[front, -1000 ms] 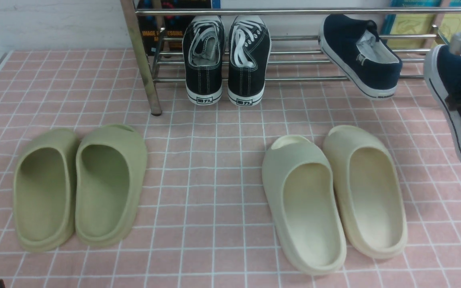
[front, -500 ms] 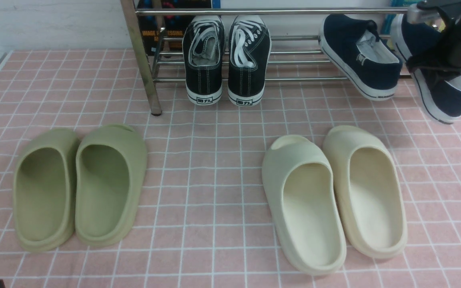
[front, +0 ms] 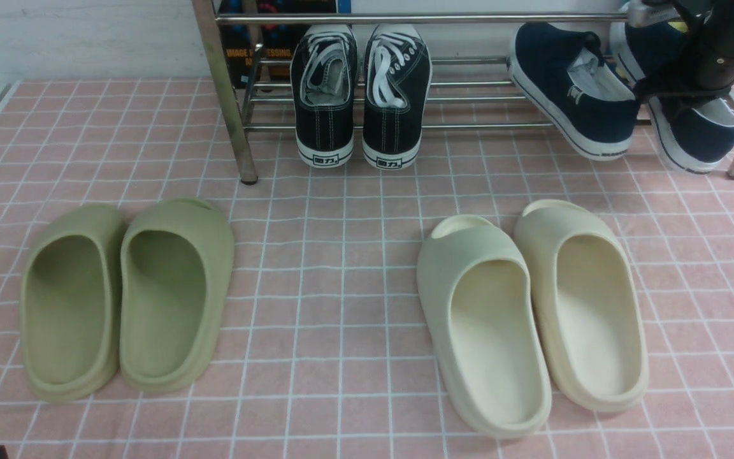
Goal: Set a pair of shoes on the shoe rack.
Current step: Use the right arm to put a shoe into the shoe rack
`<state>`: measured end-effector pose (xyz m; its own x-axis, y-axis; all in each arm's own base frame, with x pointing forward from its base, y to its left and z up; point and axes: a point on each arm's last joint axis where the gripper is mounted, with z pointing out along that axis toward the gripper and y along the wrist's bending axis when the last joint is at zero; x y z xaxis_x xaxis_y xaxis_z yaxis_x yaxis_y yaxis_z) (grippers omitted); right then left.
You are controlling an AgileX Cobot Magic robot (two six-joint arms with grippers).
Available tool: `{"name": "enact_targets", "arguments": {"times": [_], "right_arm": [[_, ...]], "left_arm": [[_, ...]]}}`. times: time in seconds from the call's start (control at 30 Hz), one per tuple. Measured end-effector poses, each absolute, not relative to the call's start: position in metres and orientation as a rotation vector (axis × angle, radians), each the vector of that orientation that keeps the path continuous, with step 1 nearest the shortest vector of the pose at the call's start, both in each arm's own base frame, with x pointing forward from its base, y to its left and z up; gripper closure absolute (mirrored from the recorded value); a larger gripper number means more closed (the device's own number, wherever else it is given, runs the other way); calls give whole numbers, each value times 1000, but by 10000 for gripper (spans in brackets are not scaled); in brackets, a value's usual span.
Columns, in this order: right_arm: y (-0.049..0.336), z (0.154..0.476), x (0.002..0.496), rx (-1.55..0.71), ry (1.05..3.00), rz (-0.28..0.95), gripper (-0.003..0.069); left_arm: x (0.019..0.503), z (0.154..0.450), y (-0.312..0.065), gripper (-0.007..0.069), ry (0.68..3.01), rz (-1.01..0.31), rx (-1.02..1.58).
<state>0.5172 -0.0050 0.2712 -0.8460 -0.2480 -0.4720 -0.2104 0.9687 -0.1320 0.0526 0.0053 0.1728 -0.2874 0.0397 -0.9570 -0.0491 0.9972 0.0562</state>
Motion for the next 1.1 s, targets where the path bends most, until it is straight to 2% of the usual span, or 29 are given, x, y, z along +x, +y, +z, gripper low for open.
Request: {"name": "enact_targets", "arguments": {"times": [0.3, 0.47, 0.53, 0.57, 0.6, 0.63, 0.67, 0.77, 0.93, 1.03, 1.1], "right_arm": [[3, 272, 519, -355, 2581, -87, 637], [4, 274, 521, -344, 2557, -82, 586], [3, 277, 521, -313, 2548, -78, 531], [3, 280, 520, -284, 2543, -71, 458], [3, 283, 519, -279, 2540, -69, 424], [3, 284, 519, -279, 2540, -69, 415], [4, 291, 515, -272, 2543, -65, 351], [4, 306, 503, -267, 2577, -55, 271], [4, 322, 492, -248, 2576, -49, 246], [4, 332, 479, -237, 2587, -50, 287], [3, 336, 468, -237, 2606, -59, 340]], "left_arm": [[53, 173, 5, 386, 1860, 86, -7], [53, 173, 5, 386, 1860, 86, -7], [53, 173, 5, 386, 1860, 86, -7], [53, 173, 5, 386, 1860, 86, -7], [53, 173, 5, 386, 1860, 86, -7], [53, 173, 5, 386, 1860, 86, -7], [53, 173, 5, 386, 1860, 86, -7], [53, 173, 5, 386, 1860, 86, -7], [53, 173, 5, 386, 1860, 86, -7], [53, 173, 5, 386, 1860, 86, -7], [53, 173, 5, 386, 1860, 86, -7]]}}
